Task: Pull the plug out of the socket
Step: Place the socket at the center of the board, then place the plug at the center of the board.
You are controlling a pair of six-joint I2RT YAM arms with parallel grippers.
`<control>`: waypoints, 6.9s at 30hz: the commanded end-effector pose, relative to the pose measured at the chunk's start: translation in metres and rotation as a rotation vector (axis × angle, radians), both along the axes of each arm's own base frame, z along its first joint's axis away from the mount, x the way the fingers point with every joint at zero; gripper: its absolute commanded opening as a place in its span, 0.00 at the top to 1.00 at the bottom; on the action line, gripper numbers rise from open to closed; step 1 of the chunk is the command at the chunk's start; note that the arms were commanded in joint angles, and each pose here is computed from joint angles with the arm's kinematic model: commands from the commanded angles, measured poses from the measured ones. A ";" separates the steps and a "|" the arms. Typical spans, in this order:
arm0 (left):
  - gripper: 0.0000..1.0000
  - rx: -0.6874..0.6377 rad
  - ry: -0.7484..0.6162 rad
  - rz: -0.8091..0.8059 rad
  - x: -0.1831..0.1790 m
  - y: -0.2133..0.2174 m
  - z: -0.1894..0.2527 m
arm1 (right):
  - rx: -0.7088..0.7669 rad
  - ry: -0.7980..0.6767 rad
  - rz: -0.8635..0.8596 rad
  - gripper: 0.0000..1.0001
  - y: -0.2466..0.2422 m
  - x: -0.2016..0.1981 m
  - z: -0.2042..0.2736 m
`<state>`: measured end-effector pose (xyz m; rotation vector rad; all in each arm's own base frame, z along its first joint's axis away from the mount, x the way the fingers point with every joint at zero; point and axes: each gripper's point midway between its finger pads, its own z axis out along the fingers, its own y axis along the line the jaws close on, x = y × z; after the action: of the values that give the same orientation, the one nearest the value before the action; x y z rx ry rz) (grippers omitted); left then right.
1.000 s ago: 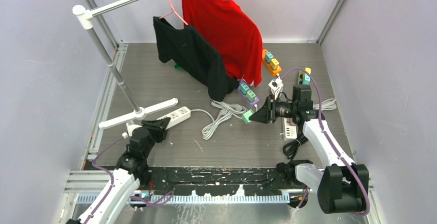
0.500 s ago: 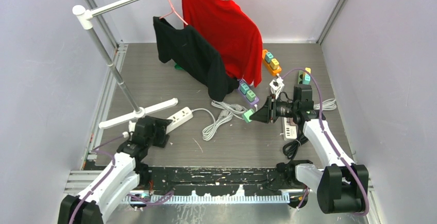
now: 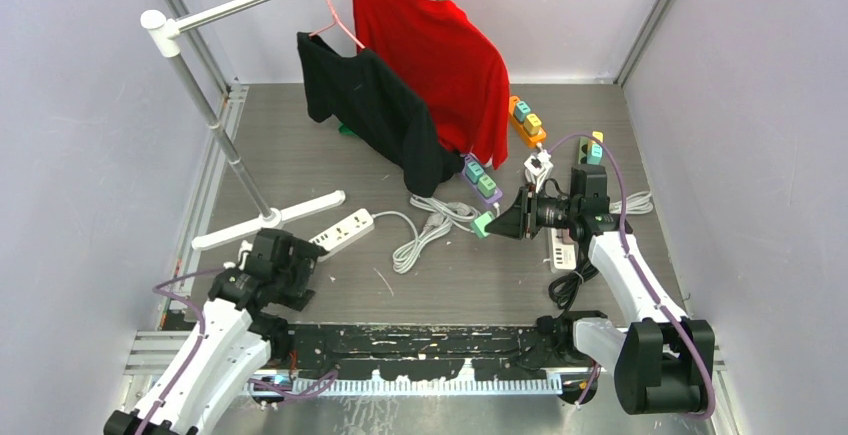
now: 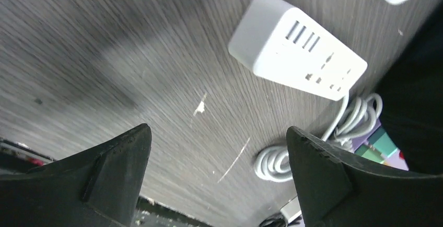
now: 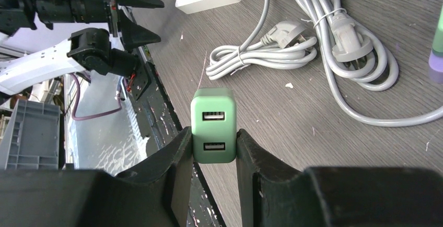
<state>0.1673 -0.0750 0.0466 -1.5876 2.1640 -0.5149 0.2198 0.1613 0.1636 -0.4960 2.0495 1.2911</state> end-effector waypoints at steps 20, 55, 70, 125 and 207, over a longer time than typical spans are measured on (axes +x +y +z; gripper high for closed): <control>0.00 -0.041 -0.969 -0.983 0.030 -0.165 0.173 | 0.127 0.150 0.031 0.96 0.011 0.009 0.012; 0.18 0.519 -0.798 -1.500 0.038 -0.319 0.123 | 0.203 0.389 0.232 0.96 0.048 -0.011 0.007; 0.83 0.518 -0.775 -1.511 0.037 -0.321 0.120 | 0.195 0.386 0.232 0.67 0.049 -0.012 0.006; 1.00 0.678 0.117 -0.484 -0.007 -0.005 0.020 | 0.028 0.189 0.000 0.10 -0.009 0.014 -0.018; 0.13 0.070 -0.490 -0.509 0.030 -0.044 0.123 | -0.620 0.092 -0.337 0.00 -0.131 0.048 0.010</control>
<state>0.1802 -0.0878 0.1298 -0.9283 2.2961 -0.5606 0.2637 0.0698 0.1661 -0.3972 2.3810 0.7817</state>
